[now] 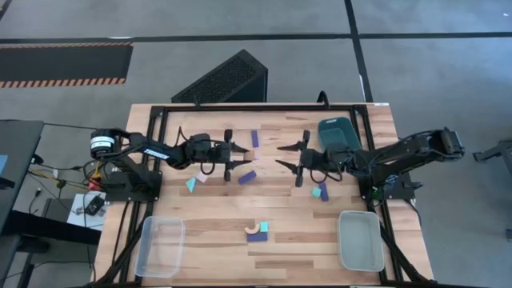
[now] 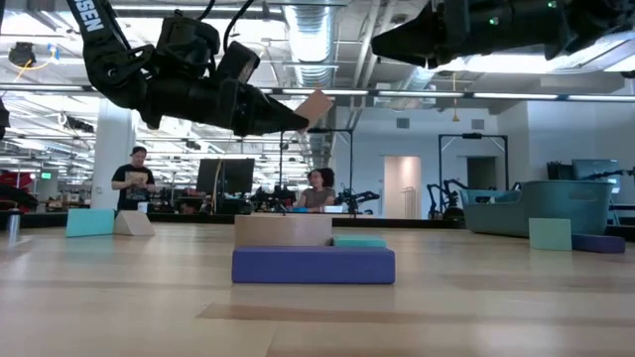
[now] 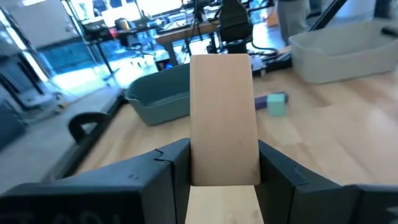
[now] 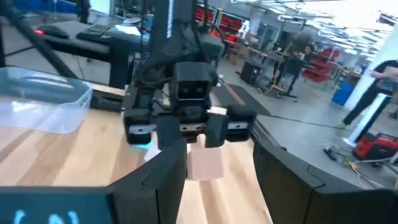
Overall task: Sort & place blocks by color
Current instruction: Put the top center light brown block into the light green bin
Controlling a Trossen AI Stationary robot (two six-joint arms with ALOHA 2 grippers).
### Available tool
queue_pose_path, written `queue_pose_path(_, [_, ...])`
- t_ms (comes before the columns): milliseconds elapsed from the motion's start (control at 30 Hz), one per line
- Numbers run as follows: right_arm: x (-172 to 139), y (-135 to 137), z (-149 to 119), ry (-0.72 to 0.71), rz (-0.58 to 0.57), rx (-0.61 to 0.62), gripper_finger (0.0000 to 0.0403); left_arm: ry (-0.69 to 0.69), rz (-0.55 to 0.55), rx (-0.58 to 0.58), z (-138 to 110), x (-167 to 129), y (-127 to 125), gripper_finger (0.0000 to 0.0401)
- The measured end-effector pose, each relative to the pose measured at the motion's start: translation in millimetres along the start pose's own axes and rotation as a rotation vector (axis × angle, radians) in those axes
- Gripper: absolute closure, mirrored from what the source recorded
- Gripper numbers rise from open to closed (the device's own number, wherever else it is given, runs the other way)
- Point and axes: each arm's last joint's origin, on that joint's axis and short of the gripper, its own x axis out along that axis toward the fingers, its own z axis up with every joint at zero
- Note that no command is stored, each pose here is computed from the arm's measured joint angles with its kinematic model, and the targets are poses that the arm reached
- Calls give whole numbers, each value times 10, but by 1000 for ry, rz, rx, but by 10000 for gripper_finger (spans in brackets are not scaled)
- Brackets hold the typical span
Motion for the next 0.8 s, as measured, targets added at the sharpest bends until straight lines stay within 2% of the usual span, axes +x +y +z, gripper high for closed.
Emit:
queue_pose_path(200, [41,-150,-10,11,-61,196,194,-17,91,84,50,7,-8,287])
queue_pose_path(367, [59,-202,-54,34,-80,238,194,-60,116,99,102,8,-11,287])
queue_pose_path(433, [86,-172,-79,35,-61,224,193,-73,119,86,114,8,-9,287])
queue_pose_path(633, [213,-5,-148,-29,1,82,168,-84,125,92,125,6,-5,287])
queue_pose_path(800, [318,39,-225,-63,-48,48,140,-93,129,106,136,5,-2,287])
